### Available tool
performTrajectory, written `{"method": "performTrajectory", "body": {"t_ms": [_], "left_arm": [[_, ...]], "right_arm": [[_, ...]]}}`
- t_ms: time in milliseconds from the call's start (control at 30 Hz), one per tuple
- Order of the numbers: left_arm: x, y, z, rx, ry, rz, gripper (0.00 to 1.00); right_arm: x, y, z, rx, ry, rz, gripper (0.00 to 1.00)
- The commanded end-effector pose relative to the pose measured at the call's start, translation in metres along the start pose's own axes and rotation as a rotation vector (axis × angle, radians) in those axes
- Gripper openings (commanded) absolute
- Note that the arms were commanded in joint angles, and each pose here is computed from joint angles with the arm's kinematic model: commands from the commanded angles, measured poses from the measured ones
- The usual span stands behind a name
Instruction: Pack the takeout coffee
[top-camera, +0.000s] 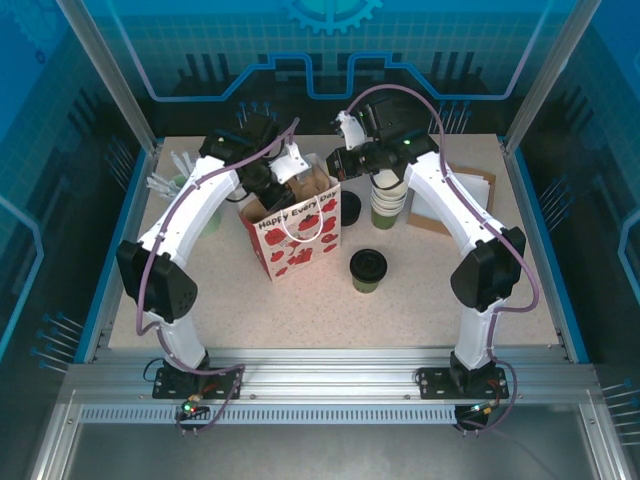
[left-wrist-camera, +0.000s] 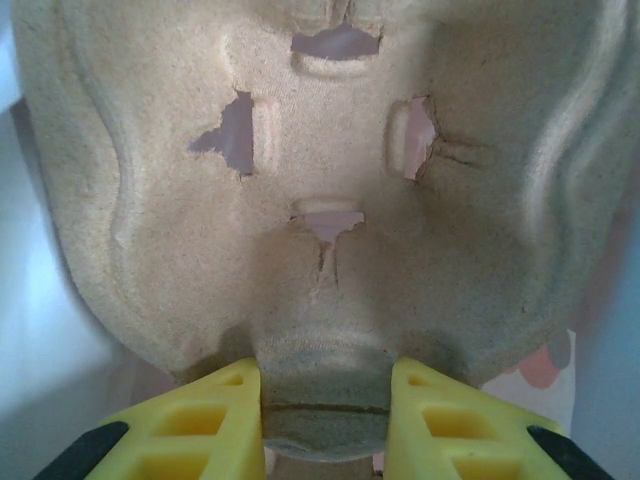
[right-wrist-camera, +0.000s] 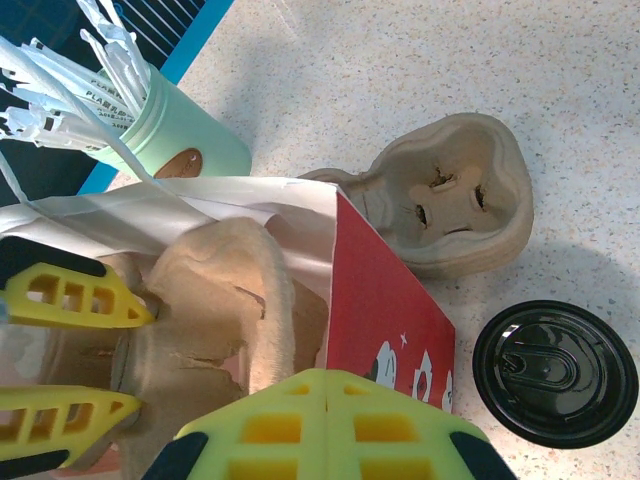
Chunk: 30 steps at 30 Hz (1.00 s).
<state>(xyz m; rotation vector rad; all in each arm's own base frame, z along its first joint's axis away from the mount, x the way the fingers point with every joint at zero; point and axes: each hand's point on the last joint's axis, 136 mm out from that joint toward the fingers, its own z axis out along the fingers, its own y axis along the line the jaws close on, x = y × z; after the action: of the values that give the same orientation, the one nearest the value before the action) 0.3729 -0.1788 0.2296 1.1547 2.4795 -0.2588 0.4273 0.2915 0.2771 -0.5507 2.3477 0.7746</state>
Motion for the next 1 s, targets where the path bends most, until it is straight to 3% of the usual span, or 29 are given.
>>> {"method": "performTrajectory", "body": {"t_ms": [0, 700, 967], "left_arm": [[0.007, -0.005, 0.001, 0.017, 0.038, 0.012, 0.29], [0.014, -0.010, 0.021, 0.036, 0.092, -0.019, 0.30], [0.017, -0.010, 0.031, 0.039, 0.096, -0.031, 0.31]], "right_arm": [[-0.005, -0.004, 0.001, 0.006, -0.014, 0.006, 0.00], [-0.005, 0.005, 0.005, -0.015, -0.020, -0.002, 0.04], [-0.006, 0.006, -0.001, -0.017, -0.033, -0.008, 0.16]]}}
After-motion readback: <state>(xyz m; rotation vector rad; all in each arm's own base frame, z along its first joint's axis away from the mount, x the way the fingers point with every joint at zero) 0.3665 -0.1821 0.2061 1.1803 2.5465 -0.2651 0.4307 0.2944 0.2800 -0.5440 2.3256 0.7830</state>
